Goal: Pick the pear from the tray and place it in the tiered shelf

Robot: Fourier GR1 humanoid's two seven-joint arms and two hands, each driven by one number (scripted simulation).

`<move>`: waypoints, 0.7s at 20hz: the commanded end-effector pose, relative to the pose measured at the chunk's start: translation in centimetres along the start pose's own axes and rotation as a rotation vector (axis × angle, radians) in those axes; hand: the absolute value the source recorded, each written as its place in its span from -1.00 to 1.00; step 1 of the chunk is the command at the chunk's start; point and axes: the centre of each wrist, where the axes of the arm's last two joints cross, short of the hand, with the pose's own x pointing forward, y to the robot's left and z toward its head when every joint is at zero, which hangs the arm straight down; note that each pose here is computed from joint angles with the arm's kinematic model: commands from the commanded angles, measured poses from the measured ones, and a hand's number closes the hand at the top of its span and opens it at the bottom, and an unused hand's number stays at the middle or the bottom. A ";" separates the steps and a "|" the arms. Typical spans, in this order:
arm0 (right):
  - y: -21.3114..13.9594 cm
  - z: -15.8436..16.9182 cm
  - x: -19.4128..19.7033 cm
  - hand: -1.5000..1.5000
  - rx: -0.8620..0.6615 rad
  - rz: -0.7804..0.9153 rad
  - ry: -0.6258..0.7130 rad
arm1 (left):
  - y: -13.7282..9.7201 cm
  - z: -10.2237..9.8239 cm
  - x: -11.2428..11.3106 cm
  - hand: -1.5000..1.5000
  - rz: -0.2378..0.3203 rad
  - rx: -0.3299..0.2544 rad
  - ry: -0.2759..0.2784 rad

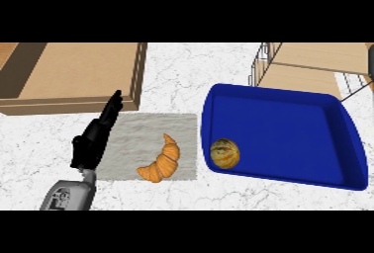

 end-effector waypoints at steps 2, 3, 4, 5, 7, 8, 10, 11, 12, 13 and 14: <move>-0.6 -1.1 -2.0 -1.00 -0.074 0.174 0.123 | -0.9 -1.4 1.5 0.00 0.014 0.001 0.006; -0.3 -0.6 -3.7 -1.00 -0.085 0.165 0.145 | 0.3 0.5 -0.3 0.00 0.000 0.007 0.000; 0.8 1.7 -5.2 -1.00 -0.049 0.188 0.154 | 0.5 -1.0 1.6 0.00 -0.005 0.011 0.005; -0.1 -0.2 -4.2 -1.00 -0.062 0.191 0.150 | 0.9 -0.5 -0.9 0.00 0.015 0.009 -0.009; -0.7 -0.4 -4.1 -1.00 -0.072 0.128 0.164 | 1.1 -1.3 0.5 0.00 0.007 -0.011 -0.002; -1.2 -0.1 -3.7 -1.00 -0.067 0.102 0.175 | -0.2 -1.7 1.6 0.00 0.003 0.017 0.003; -2.2 -0.8 -3.1 -1.00 -0.083 0.054 0.187 | -0.1 1.1 0.1 0.00 -0.003 0.012 -0.005; -1.3 1.0 -3.6 -1.00 -0.080 -0.001 0.197 | 2.2 -0.5 0.6 0.00 0.009 0.008 0.010; -1.7 0.6 -3.8 -1.00 -0.086 -0.038 0.193 | -0.3 -0.6 -0.5 0.00 0.010 0.009 0.013; -3.0 0.7 -3.3 -1.00 -0.064 -0.058 0.189 | 1.4 0.6 1.1 0.00 0.011 0.017 0.006; -4.1 -1.5 -1.7 -1.00 -0.056 -0.097 0.184 | 0.1 -0.2 0.4 0.00 0.009 0.019 0.009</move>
